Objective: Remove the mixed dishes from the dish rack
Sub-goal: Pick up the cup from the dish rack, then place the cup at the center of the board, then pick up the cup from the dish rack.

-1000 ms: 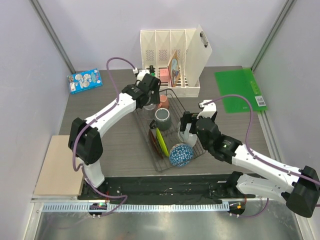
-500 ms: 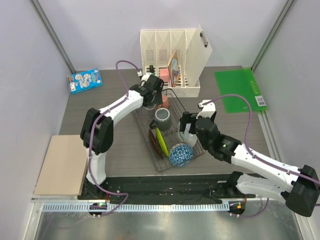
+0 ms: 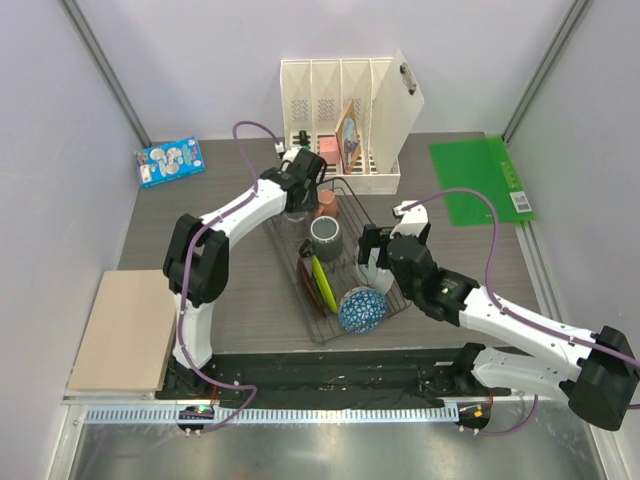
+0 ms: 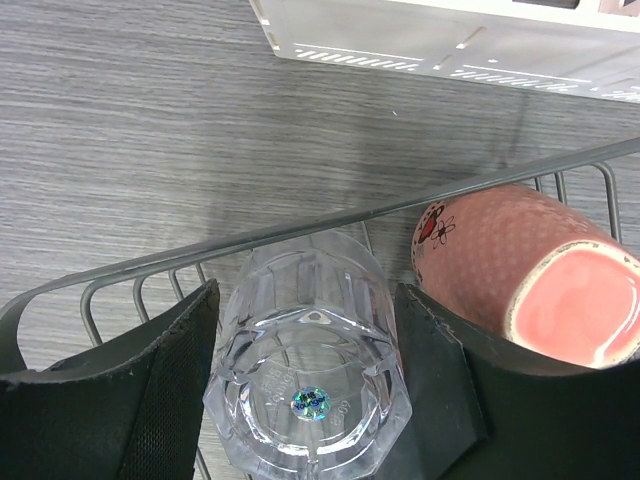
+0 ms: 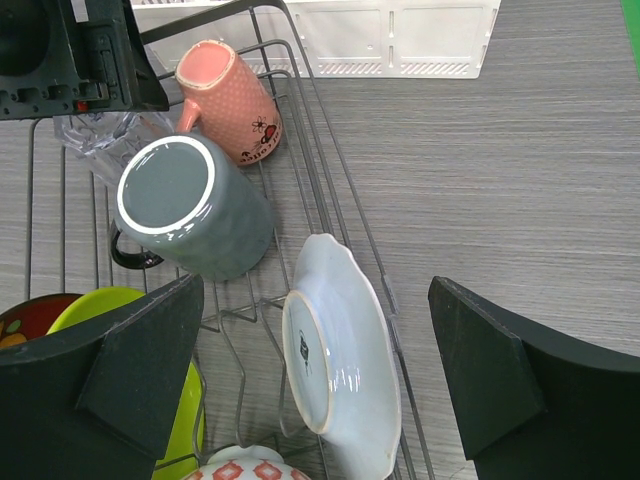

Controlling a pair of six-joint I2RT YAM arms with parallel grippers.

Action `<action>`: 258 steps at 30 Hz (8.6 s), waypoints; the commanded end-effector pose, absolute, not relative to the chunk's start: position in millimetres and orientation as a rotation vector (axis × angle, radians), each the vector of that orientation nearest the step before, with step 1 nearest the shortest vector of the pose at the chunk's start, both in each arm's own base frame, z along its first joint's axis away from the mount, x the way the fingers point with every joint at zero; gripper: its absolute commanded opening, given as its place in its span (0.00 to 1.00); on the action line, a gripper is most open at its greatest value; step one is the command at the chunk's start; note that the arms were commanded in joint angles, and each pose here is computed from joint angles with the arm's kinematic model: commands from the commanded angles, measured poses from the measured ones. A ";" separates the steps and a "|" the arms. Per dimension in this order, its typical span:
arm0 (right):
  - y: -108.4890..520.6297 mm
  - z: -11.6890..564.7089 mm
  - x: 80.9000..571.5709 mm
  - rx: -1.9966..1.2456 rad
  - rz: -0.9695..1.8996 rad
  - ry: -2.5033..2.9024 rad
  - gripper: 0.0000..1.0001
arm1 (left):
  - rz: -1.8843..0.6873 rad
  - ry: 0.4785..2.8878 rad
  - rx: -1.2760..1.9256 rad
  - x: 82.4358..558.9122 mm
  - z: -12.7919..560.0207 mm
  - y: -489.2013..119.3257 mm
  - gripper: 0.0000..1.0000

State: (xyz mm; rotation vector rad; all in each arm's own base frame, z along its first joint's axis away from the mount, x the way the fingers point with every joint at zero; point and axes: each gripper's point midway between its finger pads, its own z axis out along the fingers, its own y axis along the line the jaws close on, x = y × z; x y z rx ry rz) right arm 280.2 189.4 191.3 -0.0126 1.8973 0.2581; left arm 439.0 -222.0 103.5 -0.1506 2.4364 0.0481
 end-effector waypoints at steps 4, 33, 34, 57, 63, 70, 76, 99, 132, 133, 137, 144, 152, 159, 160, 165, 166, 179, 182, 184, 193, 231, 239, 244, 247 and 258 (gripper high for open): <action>190.6 199.5 283.3 0.029 0.283 1.863 0.99 | 0.029 2.375 -0.139 432.4 139.5 -210.1 0.29; 163.8 291.4 275.9 0.271 0.763 1.557 1.00 | -1.579 1.594 0.151 304.8 392.6 -266.2 0.00; 167.3 300.3 275.2 0.259 0.813 1.526 1.00 | -1.627 1.600 0.164 296.2 383.9 -267.7 0.00; 255.2 344.3 259.3 -0.041 1.301 1.422 0.87 | -1.699 1.587 0.107 292.0 370.5 -268.7 0.00; 283.8 337.9 276.7 -0.074 1.379 1.448 0.83 | -1.718 1.589 0.122 288.8 370.0 -274.6 0.00; 299.4 338.3 288.2 -0.092 1.406 1.440 0.46 | -1.729 1.602 0.132 285.9 365.9 -277.5 0.00; 284.6 336.2 288.4 -0.067 1.313 1.458 0.08 | -1.626 1.664 0.145 291.2 357.6 -274.8 0.10; 13.1 298.3 283.8 0.688 -0.138 1.626 0.01 | -0.686 2.136 -0.466 306.1 237.9 -156.4 1.00; -120.0 109.5 458.0 1.388 0.010 2.150 0.01 | -0.312 2.284 -0.552 285.8 200.5 -106.8 1.00; -120.3 109.7 461.0 1.385 0.015 2.150 0.01 | -0.307 2.288 -0.551 286.2 199.5 -106.6 1.00; -120.6 101.7 469.3 1.383 0.023 2.165 0.01 | -0.287 2.293 -0.552 287.4 197.7 -104.9 1.00; -121.0 108.2 470.4 1.336 0.026 2.166 0.50 | -0.282 2.299 -0.551 287.3 197.2 -104.8 1.00; -109.8 155.2 468.0 1.307 0.131 2.074 0.74 | -0.290 2.304 -0.544 286.3 199.3 -106.1 1.00; -24.8 232.3 459.6 1.171 0.570 1.931 0.80 | -0.372 2.241 -0.484 289.9 220.7 -114.1 1.00; -12.9 243.2 456.3 1.128 0.598 1.920 0.81 | -0.381 2.228 -0.484 290.7 223.4 -114.3 1.00; 111.3 284.8 424.2 0.578 0.746 1.922 0.81 | -0.408 2.192 -0.450 295.0 224.8 -118.1 1.00; 131.1 285.7 416.5 0.485 0.746 1.927 0.80 | -0.419 2.170 -0.448 299.3 227.7 -119.9 1.00; 206.9 259.4 315.0 0.277 0.501 1.711 0.88 | -0.334 2.089 -0.275 360.5 242.2 -179.8 1.00; 209.1 268.8 303.8 0.215 0.521 1.708 0.92 | -0.183 2.233 -0.127 370.7 227.9 -211.0 1.00; 206.9 277.5 300.1 0.204 0.528 1.702 0.95 | -0.119 2.278 -0.051 370.6 216.9 -228.3 1.00; 192.1 285.3 284.9 0.189 0.541 1.678 1.00 | -0.279 2.346 0.078 383.4 176.0 -281.4 1.00; 197.3 259.7 278.2 0.116 0.528 1.759 0.98 | -0.267 2.423 0.420 357.1 139.3 -299.6 0.29; 192.8 301.2 268.6 0.081 0.560 1.722 0.98 | -0.343 2.275 0.410 353.4 229.1 -295.4 0.00; 173.8 313.0 266.2 0.181 0.547 1.677 1.00 | -0.415 2.173 0.381 343.5 276.6 -288.2 0.00; 158.5 305.4 266.4 0.324 0.582 1.600 1.00 | -0.623 2.101 0.366 329.7 302.9 -296.7 0.00; 205.0 316.0 244.5 0.120 0.875 1.580 0.98 | -1.826 1.698 0.197 288.3 394.8 -295.1 0.00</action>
